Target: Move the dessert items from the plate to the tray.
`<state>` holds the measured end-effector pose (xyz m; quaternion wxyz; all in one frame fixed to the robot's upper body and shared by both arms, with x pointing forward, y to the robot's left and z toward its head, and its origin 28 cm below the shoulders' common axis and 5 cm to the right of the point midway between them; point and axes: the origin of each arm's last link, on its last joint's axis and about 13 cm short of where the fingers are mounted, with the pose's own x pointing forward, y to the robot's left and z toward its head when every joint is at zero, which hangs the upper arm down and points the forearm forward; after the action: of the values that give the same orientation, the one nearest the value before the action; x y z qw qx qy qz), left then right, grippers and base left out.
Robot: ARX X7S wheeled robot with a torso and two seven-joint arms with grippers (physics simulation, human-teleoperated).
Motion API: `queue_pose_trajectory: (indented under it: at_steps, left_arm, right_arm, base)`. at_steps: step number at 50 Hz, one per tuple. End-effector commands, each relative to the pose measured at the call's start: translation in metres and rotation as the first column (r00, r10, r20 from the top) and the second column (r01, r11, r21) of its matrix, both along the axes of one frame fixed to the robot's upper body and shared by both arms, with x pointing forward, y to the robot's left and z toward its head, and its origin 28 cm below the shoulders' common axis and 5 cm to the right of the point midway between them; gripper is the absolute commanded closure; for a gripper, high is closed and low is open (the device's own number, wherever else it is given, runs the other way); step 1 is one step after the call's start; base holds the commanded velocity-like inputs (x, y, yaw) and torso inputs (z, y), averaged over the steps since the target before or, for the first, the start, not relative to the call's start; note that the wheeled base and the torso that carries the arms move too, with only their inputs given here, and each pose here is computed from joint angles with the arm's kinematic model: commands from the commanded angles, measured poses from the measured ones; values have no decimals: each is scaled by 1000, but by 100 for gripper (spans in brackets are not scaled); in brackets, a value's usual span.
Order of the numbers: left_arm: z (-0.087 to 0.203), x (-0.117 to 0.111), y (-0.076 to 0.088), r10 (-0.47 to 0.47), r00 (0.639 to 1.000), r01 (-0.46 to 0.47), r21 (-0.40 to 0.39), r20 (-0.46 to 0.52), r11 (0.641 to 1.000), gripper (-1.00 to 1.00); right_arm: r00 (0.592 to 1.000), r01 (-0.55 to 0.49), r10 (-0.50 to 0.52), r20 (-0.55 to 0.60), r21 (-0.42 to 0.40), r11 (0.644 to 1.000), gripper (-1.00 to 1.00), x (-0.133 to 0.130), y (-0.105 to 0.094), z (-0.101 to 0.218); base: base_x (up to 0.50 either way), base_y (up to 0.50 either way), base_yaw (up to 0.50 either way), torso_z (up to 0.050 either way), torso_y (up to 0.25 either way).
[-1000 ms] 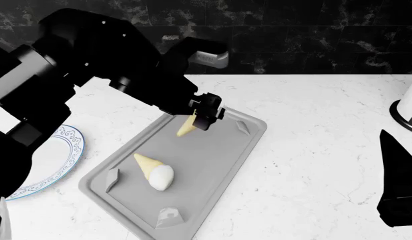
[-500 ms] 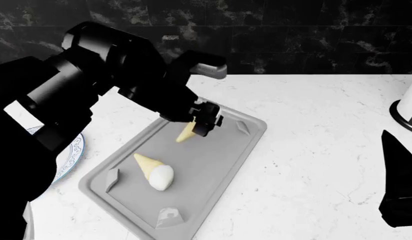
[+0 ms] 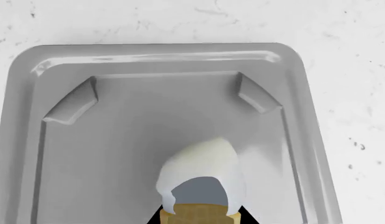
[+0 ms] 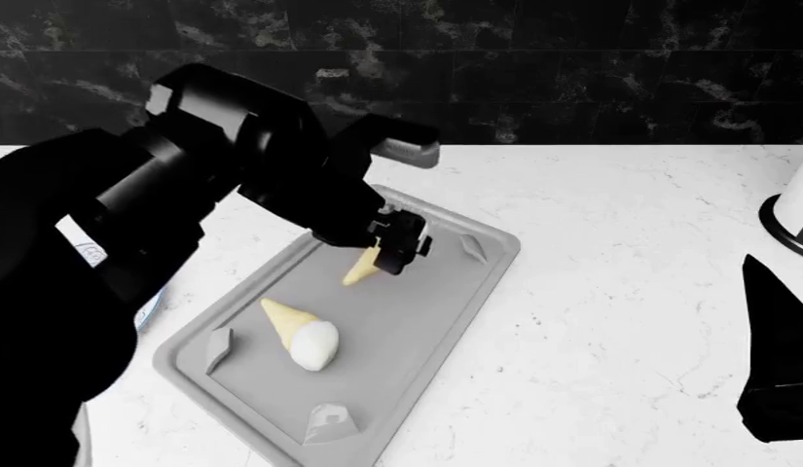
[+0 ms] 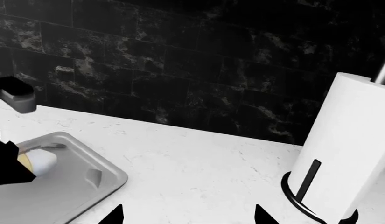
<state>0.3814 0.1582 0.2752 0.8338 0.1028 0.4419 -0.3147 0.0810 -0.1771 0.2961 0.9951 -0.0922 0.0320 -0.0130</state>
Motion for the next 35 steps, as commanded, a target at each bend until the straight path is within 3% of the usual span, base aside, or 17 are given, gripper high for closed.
queue_pose_trajectory:
  at_steps: [1,22,23,35]
  left_arm:
    - [-4,1,0,1,1000,-1,3,-6,1000,100]
    - [-7,3,-1,0,1000,0,11,-16,1000,100]
    - [-8,3,-1,0,1000,0,12,-16,1000,-100]
    - [-6,2,1,2,1000,-2,7,-9,1000,-100]
  right_arm:
    - [1000,1,-1,-1,1,1000,-100,0,0,0]
    - [1000,1,-1,-2,2,1000,-100,1,-2,-1]
    - [1000,1,-1,-3,2,1000,-100,1,-2,-1]
    - [1000,-1,1,-4,2,1000,-100,1,-1,-1]
  base:
    - [0,0,0,0,0]
    - [0,0,0,0,0]
    - [0,0,0,0,0]
    - [0,0,0,0,0]
